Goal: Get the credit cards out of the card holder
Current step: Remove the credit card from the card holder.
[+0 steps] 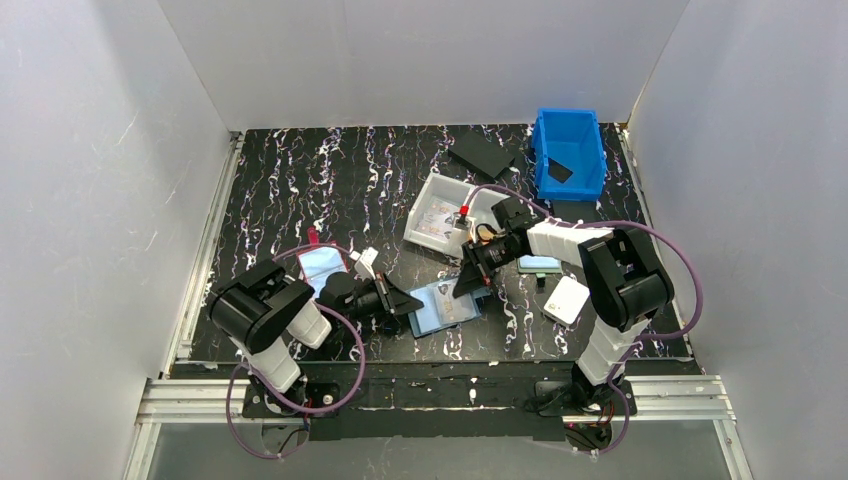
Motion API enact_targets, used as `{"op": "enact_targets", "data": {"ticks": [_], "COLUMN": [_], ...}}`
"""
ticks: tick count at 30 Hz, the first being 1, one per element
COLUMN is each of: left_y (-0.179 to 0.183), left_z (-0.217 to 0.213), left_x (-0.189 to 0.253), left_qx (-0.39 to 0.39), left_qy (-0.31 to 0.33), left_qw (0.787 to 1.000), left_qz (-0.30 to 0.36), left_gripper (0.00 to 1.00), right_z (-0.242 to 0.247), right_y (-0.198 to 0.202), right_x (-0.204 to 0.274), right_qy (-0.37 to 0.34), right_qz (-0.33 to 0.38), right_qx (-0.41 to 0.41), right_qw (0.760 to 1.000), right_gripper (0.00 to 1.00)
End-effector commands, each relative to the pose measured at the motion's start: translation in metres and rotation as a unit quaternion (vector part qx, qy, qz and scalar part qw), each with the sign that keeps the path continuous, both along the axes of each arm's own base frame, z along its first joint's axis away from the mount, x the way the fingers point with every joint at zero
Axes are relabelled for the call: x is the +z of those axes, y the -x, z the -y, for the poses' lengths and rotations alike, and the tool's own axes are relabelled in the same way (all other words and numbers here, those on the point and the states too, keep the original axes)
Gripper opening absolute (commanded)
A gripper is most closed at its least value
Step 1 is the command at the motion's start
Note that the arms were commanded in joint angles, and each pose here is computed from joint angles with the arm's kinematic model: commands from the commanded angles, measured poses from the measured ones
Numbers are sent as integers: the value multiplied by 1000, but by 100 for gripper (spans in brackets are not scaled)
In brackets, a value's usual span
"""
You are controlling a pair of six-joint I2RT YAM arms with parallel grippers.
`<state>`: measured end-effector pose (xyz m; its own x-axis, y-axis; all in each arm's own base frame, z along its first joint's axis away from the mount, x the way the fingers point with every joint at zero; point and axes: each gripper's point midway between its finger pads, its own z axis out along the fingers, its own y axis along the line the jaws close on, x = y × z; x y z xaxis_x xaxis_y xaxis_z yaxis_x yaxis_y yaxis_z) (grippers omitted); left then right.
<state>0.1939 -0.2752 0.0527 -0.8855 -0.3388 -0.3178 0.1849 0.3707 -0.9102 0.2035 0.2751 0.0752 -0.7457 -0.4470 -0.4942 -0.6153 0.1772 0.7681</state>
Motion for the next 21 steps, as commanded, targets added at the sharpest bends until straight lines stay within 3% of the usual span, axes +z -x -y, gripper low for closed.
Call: {"op": "enact_targets", "data": {"ticks": [1,4,10,12,19,21], "left_y": [1,-2,0,0,-2,-3], "left_z": [-2,-13,-32,-36,-67,-77], "left_x": [-6,-19,-30,-23,23,52], "left_qx": [-6,20,59,61,97,119], "left_qy": [1,-14,-54,-65,-138,-129], "left_qw": [1000,999,995,995,983,977], "left_qz": [-9,-37,-55,-40,66,124], "left_gripper": [0,0,22,31,34,42], "right_z": [3,13,23,23,25,26], "right_y": [-18,-26,-23,-19,-11,-11], "right_x": [6,7,28,38,65,73], "right_qy": [25,45,16,-5,-66,-82], "right_qz": [50,80,112,117,116,122], "right_qx": [-5,-4,17,31,37,36], "right_qw": [998,996,993,993,990,988], "right_gripper": [1,1,1,1,1,1]}}
